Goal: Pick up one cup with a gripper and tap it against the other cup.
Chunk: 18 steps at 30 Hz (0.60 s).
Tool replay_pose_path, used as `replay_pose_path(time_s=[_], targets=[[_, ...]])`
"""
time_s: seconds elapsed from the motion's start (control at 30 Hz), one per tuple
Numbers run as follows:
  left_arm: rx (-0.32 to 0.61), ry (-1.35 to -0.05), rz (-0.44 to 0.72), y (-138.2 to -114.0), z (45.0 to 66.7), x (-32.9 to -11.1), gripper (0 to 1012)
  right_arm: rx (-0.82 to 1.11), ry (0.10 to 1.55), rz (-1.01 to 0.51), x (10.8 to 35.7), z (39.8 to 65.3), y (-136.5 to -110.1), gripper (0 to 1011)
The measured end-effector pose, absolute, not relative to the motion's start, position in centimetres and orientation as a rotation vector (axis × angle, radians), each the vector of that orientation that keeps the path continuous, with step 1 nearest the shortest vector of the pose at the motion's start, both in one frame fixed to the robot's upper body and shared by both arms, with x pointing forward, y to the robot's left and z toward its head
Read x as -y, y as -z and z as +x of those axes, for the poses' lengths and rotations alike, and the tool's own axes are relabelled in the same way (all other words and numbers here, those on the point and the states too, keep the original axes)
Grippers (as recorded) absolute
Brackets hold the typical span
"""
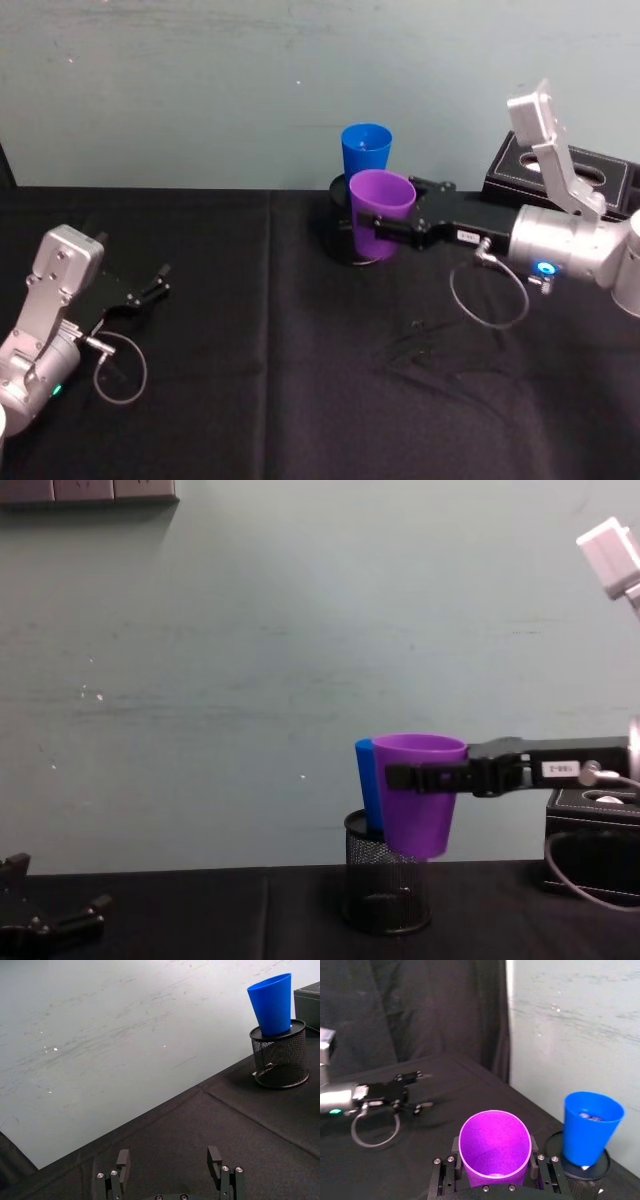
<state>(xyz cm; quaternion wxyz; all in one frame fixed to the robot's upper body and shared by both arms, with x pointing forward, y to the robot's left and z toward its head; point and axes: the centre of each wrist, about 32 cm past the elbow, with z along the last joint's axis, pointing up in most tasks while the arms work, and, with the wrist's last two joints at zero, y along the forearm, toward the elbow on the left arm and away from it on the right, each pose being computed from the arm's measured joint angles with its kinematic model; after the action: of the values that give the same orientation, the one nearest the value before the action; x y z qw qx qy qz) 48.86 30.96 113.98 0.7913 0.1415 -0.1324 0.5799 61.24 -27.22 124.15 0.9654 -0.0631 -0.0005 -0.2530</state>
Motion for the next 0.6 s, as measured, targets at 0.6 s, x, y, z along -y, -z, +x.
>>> replay_pose_path(time_s=[0.6], targets=[[0.285,-1.248,0.304,-114.0,48.9,-31.0,1011,0.006,0.433,-0.117,27.5,57.2,-123.6,732]])
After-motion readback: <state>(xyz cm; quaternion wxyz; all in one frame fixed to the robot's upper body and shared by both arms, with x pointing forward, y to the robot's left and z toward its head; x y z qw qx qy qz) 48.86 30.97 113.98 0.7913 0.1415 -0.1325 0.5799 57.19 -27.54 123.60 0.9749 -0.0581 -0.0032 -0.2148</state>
